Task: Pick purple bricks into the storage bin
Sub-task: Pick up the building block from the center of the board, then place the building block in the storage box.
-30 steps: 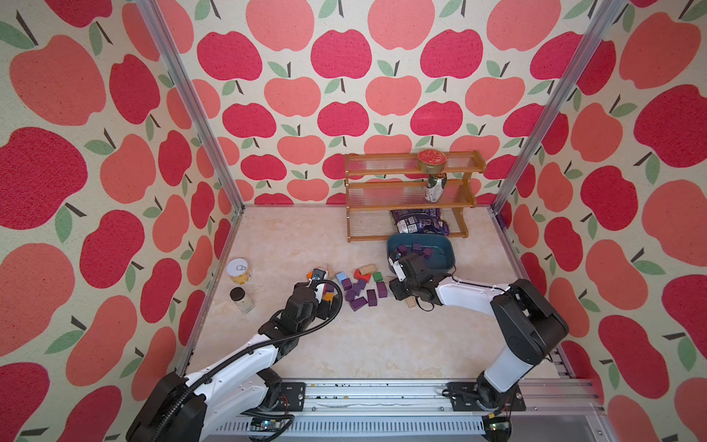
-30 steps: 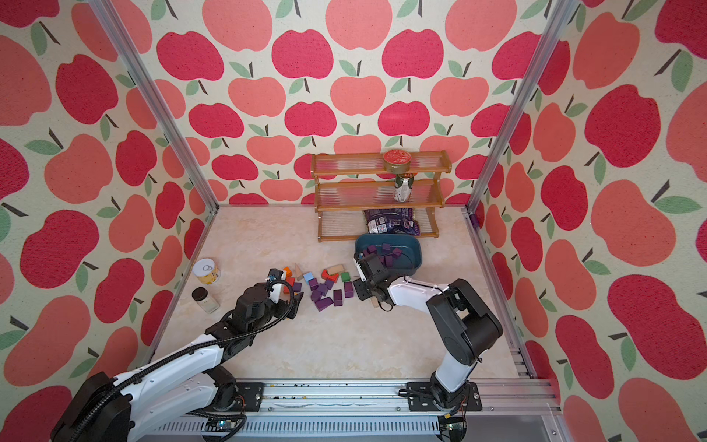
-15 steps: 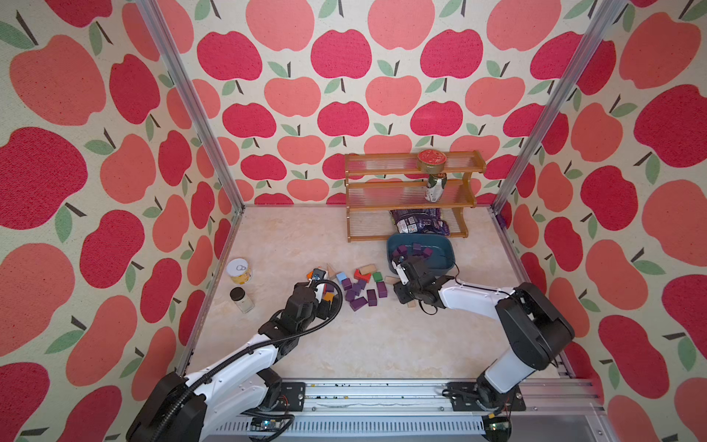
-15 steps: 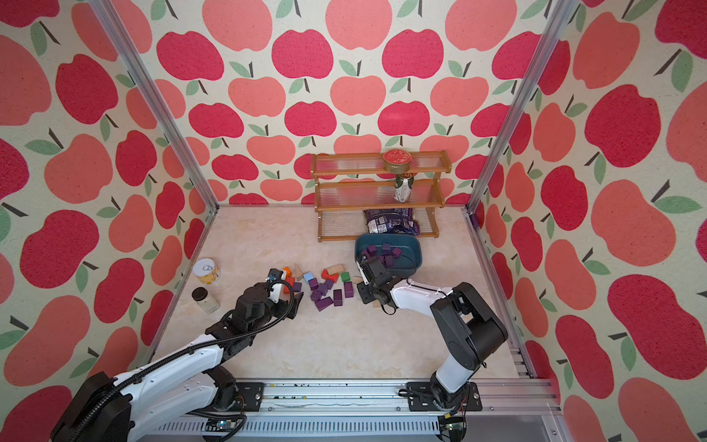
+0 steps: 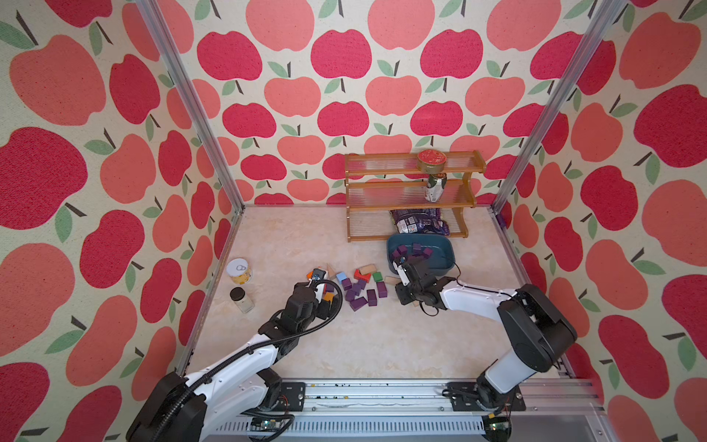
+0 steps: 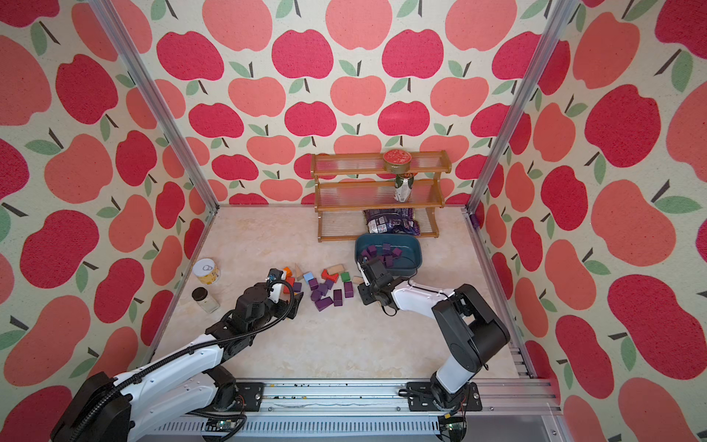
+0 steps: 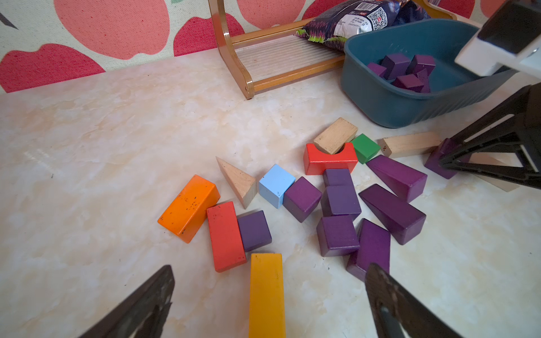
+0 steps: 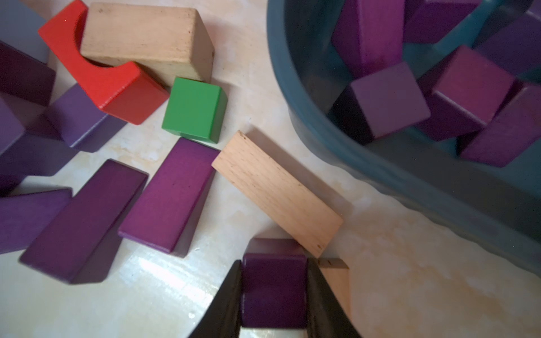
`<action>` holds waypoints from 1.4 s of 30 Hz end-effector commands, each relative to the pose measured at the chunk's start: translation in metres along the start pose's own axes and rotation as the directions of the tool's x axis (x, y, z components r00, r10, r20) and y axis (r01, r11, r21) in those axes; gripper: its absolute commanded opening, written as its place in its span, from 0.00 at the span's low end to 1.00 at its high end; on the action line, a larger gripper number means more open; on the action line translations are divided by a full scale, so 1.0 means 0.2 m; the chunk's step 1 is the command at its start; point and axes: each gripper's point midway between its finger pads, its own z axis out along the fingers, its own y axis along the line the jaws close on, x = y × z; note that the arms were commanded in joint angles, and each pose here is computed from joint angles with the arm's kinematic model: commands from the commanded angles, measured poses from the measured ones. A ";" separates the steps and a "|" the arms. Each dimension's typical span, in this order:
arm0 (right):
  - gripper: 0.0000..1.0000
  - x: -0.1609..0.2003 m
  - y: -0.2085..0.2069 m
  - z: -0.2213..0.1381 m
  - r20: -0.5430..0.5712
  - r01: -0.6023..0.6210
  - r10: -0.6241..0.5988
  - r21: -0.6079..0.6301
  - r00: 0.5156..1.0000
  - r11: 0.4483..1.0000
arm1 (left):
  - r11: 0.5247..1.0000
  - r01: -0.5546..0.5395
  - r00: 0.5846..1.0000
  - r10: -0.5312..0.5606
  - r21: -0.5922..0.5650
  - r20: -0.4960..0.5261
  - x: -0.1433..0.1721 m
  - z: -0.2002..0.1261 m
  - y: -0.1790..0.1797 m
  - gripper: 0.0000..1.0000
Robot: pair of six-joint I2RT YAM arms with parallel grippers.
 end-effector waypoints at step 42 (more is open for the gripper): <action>0.31 -0.76 -0.49 -0.02 0.102 -0.116 0.104 0.126 0.989 0.985 | 1.000 0.005 1.000 -0.005 0.025 -0.014 -0.02 0.02 -0.02 0.99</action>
